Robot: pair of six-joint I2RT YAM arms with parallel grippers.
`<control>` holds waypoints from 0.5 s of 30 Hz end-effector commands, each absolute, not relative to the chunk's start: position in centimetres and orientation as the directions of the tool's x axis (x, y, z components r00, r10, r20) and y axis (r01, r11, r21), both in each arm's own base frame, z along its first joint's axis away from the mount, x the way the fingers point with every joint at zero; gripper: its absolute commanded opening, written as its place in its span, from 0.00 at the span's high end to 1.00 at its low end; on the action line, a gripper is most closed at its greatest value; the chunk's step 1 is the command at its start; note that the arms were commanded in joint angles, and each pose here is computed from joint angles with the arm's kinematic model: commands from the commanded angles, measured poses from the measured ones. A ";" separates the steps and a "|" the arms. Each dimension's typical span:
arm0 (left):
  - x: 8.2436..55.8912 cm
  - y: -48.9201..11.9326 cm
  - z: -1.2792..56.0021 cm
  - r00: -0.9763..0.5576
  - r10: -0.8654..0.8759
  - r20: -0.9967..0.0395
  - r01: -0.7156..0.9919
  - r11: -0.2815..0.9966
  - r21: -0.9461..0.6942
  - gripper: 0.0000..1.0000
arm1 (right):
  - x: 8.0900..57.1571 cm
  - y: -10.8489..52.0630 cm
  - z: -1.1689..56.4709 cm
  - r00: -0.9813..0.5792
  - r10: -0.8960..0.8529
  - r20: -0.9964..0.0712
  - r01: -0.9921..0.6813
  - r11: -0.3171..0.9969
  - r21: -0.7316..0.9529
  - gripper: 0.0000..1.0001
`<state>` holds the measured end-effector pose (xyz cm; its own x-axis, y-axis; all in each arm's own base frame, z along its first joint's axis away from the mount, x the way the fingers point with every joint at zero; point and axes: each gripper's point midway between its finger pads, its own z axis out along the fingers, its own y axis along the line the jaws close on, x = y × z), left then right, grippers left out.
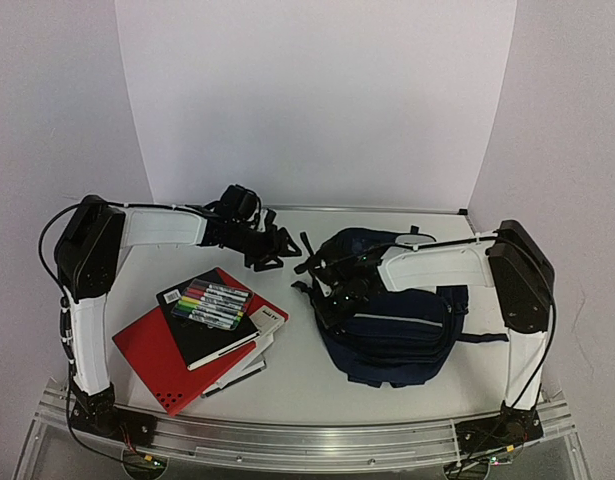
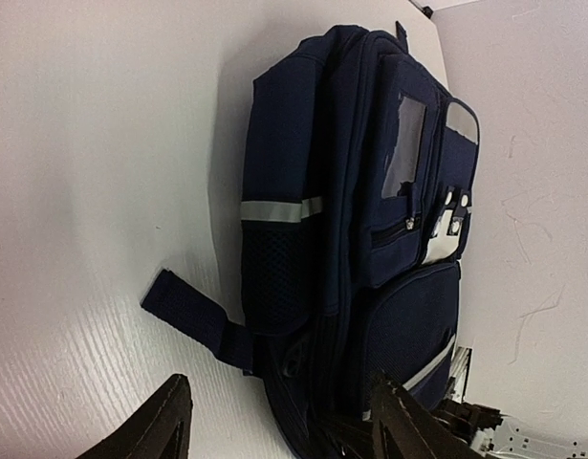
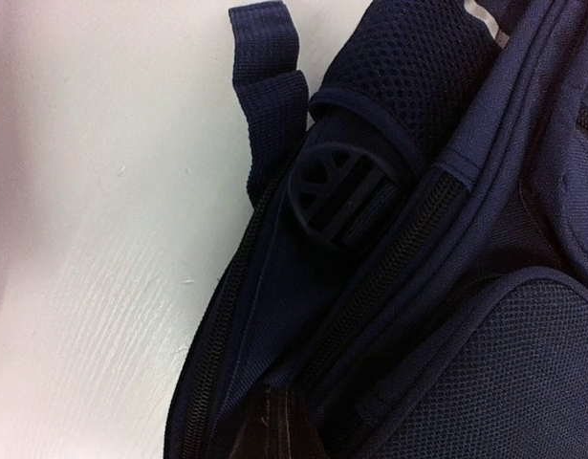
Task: Pack the student bag
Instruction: Zip the student bag at the center of the board.
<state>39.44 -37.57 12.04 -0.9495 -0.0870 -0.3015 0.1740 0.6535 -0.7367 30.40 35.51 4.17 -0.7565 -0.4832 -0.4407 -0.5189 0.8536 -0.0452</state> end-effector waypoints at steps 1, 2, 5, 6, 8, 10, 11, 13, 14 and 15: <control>39.8 -40.6 13.8 -0.943 -0.051 -0.328 0.240 0.579 -0.779 0.36 | 29.6 36.4 7.2 -0.750 -0.444 -0.490 -0.529 0.847 0.043 1.00; 39.5 -41.2 13.6 -0.946 -0.033 -0.324 0.248 0.569 -0.784 0.35 | 29.6 36.6 7.9 -0.745 -0.432 -0.508 -0.530 0.846 0.058 1.00; 38.6 -42.7 12.6 -0.956 0.012 -0.295 0.253 0.547 -0.798 0.34 | 29.5 37.2 9.7 -0.732 -0.407 -0.546 -0.542 0.834 0.105 1.00; 38.4 -43.1 12.2 -0.959 0.022 -0.283 0.249 0.544 -0.801 0.33 | 29.4 37.3 10.1 -0.728 -0.403 -0.554 -0.547 0.829 0.115 1.00; 37.9 -43.5 11.2 -0.965 0.035 -0.260 0.236 0.547 -0.803 0.33 | 29.3 37.3 10.6 -0.723 -0.398 -0.565 -0.550 0.826 0.123 1.00; 37.6 -43.6 10.3 -0.971 0.038 -0.237 0.217 0.553 -0.804 0.32 | 29.1 37.2 10.7 -0.724 -0.397 -0.564 -0.553 0.823 0.130 1.00; 37.3 -43.7 9.7 -0.974 0.039 -0.222 0.206 0.557 -0.805 0.32 | 28.8 37.3 10.6 -0.726 -0.400 -0.560 -0.559 0.817 0.142 1.00; 36.9 -43.9 8.7 -0.978 0.045 -0.205 0.194 0.573 -0.796 0.31 | 28.8 37.0 10.5 -0.729 -0.397 -0.557 -0.553 0.822 0.138 1.00; 36.7 -44.0 8.1 -0.978 0.048 -0.203 0.191 0.590 -0.784 0.31 | 28.8 36.8 10.4 -0.730 -0.396 -0.557 -0.549 0.825 0.134 1.00; 36.5 -44.0 7.4 -0.978 0.053 -0.202 0.191 0.614 -0.766 0.30 | 28.7 36.8 10.4 -0.730 -0.396 -0.557 -0.548 0.826 0.131 1.00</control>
<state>36.33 -43.10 7.61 -0.9804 0.0511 -0.1903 0.1823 0.6023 -0.7772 29.12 36.85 9.41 -0.7346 -0.4131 -0.5382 -0.5479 0.8291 0.1114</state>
